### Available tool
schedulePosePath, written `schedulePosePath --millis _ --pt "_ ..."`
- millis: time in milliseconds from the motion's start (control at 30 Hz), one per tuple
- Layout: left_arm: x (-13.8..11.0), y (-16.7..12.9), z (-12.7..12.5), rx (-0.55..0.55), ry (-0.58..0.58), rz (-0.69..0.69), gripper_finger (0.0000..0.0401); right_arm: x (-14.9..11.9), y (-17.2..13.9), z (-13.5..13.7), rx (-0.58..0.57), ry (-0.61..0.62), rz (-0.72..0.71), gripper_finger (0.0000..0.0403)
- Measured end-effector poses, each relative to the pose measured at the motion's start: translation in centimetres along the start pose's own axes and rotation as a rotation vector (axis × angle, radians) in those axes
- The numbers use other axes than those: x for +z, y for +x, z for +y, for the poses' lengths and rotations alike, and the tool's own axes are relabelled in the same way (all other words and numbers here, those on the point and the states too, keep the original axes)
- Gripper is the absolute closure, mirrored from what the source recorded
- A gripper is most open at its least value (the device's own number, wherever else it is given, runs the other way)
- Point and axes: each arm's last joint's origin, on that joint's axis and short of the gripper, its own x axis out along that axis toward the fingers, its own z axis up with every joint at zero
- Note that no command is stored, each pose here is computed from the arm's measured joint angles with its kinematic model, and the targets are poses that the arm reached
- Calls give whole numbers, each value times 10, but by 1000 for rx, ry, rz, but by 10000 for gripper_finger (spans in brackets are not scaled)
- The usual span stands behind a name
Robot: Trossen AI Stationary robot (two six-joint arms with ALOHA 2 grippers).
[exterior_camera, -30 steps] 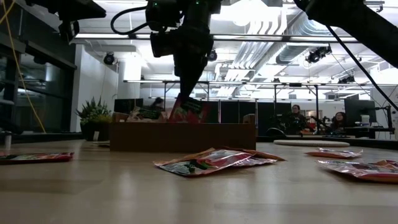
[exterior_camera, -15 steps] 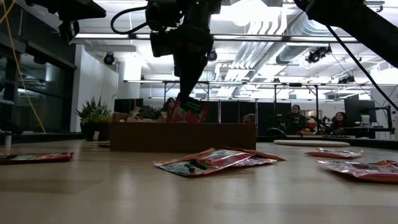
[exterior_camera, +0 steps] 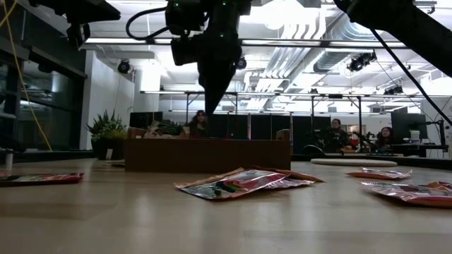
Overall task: Pick & Place Tea
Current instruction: Put the red tea bag into the middle section of the brown wooden organizer
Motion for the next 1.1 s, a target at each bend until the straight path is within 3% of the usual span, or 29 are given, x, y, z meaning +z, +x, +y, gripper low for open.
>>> schedulePosePath --millis 133,333,633,833,1100 --pt "0 0 0 -13 0 8 375 -3 0 -1 -60 0 36 266" --pt "0 0 0 -15 0 10 375 -4 0 2 -55 1 53 283" --pt "-11 -2 6 50 -2 120 375 -2 -8 17 -43 6 27 394" --pt "-18 -9 9 40 -9 186 375 6 -30 21 -55 48 -122 400" --pt "-33 -34 20 132 -69 238 375 33 -71 47 38 55 -521 402"
